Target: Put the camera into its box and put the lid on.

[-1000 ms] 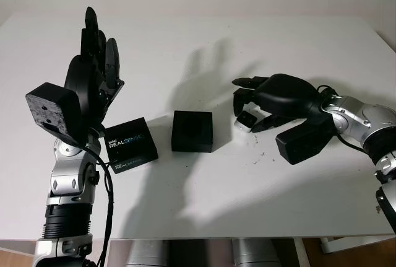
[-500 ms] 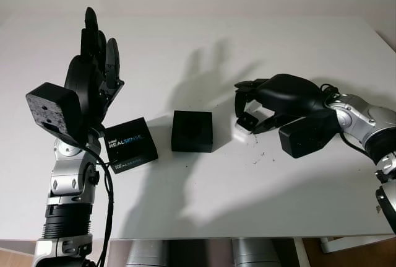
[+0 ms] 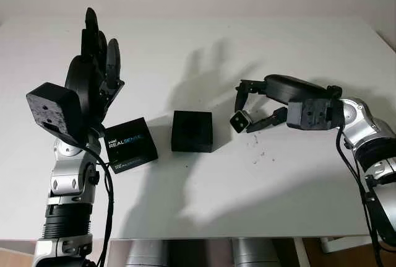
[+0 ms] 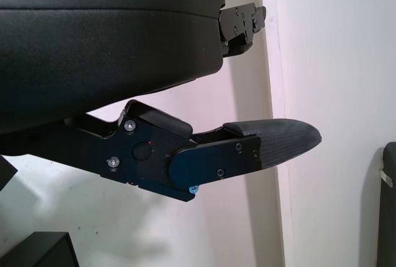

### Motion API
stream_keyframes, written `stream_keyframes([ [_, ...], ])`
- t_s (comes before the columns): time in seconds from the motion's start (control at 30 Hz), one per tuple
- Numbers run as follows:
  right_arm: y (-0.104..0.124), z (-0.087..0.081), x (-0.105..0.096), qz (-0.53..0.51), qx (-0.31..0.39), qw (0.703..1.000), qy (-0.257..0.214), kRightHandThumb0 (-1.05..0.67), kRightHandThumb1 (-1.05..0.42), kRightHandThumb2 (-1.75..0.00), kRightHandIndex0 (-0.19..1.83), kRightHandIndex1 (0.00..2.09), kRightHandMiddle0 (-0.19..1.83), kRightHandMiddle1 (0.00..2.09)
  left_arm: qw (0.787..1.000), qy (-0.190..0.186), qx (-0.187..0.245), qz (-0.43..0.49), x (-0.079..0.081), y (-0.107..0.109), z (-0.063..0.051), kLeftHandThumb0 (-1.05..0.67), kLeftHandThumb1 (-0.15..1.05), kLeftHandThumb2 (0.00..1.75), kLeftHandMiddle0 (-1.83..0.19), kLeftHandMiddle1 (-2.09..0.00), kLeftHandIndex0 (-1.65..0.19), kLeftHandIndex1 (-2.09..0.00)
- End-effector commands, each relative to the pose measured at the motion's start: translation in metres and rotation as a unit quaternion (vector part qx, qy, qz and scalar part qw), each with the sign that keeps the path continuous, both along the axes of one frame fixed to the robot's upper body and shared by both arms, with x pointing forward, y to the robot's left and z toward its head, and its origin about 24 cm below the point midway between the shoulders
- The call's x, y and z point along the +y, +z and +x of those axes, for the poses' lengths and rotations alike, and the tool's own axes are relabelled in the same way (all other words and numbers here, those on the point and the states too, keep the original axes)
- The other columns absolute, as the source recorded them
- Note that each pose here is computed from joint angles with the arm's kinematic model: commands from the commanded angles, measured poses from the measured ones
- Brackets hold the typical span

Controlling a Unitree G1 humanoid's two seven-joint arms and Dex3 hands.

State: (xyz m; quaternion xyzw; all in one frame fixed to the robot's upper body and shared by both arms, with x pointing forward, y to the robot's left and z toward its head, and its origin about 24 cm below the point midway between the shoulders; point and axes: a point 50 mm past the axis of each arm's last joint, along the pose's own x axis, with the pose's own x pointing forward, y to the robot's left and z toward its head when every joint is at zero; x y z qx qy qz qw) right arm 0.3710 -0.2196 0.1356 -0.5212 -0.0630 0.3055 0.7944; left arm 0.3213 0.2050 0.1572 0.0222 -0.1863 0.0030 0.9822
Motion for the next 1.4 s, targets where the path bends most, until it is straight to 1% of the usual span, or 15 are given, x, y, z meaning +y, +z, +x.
stream_keyframes([
  [0.0,0.002,0.000,0.002,0.014,-0.003,1.000,0.001,-0.38,-0.91,-0.05,0.30,0.05,0.33,1.70,1.000,0.000,-0.004,0.000,0.000,0.003,-0.001,-0.74,1.05,0.58,0.19,0.00,0.19,0.00],
  [0.13,0.002,0.000,0.002,0.026,-0.004,1.000,-0.002,-0.38,-0.90,-0.05,0.30,0.06,0.33,1.73,1.000,-0.002,-0.003,0.002,0.001,0.003,-0.001,-0.74,1.05,0.58,0.19,0.00,0.19,0.00],
  [0.37,0.007,0.000,-0.002,0.116,0.002,0.993,-0.022,-0.41,-0.90,-0.05,0.30,0.05,0.33,1.75,1.000,-0.001,-0.002,-0.001,0.003,0.001,-0.003,-0.76,1.05,0.57,0.19,0.00,0.19,0.00],
  [0.53,0.009,-0.002,0.001,0.216,0.000,0.976,-0.024,-0.42,-0.90,-0.05,0.31,0.06,0.32,1.74,1.000,0.002,-0.001,-0.001,0.004,0.001,-0.004,-0.75,1.05,0.58,0.19,0.00,0.19,0.00],
  [0.67,0.010,-0.005,0.007,0.267,-0.015,0.963,-0.018,-0.44,-0.90,-0.06,0.29,0.05,0.32,1.72,1.000,0.000,-0.001,-0.001,0.005,0.000,-0.004,-0.75,1.05,0.59,0.19,0.00,0.19,0.00],
  [0.77,0.009,-0.005,0.010,0.314,-0.015,0.949,-0.029,-0.44,-0.90,-0.05,0.29,0.05,0.32,1.72,1.000,-0.001,-0.001,-0.001,0.004,0.000,-0.004,-0.75,1.05,0.59,0.19,0.00,0.19,0.00],
  [0.87,0.002,-0.004,0.016,0.386,0.013,0.921,-0.044,-0.42,-0.89,-0.05,0.29,0.05,0.33,1.70,1.000,-0.002,-0.001,-0.003,0.004,0.000,-0.004,-0.75,1.05,0.58,0.19,0.00,0.19,0.00],
  [1.07,-0.021,-0.013,0.034,0.457,0.087,0.883,-0.063,-0.46,-0.90,-0.05,0.28,0.05,0.38,1.71,1.000,-0.003,-0.005,-0.004,0.005,0.000,-0.005,-0.75,1.05,0.57,0.19,0.00,0.19,0.00],
  [1.27,-0.033,-0.016,0.049,0.483,0.111,0.865,-0.079,-0.44,-0.91,-0.06,0.26,0.05,0.37,1.70,1.000,0.007,-0.008,0.002,0.006,0.000,-0.007,-0.75,1.05,0.59,0.19,0.00,0.19,0.00],
  [1.37,-0.036,-0.016,0.056,0.487,0.121,0.862,-0.078,-0.45,-0.92,-0.06,0.27,0.05,0.38,1.71,1.000,0.011,-0.008,0.003,0.007,0.001,-0.008,-0.74,1.05,0.60,0.19,0.00,0.19,0.00],
])
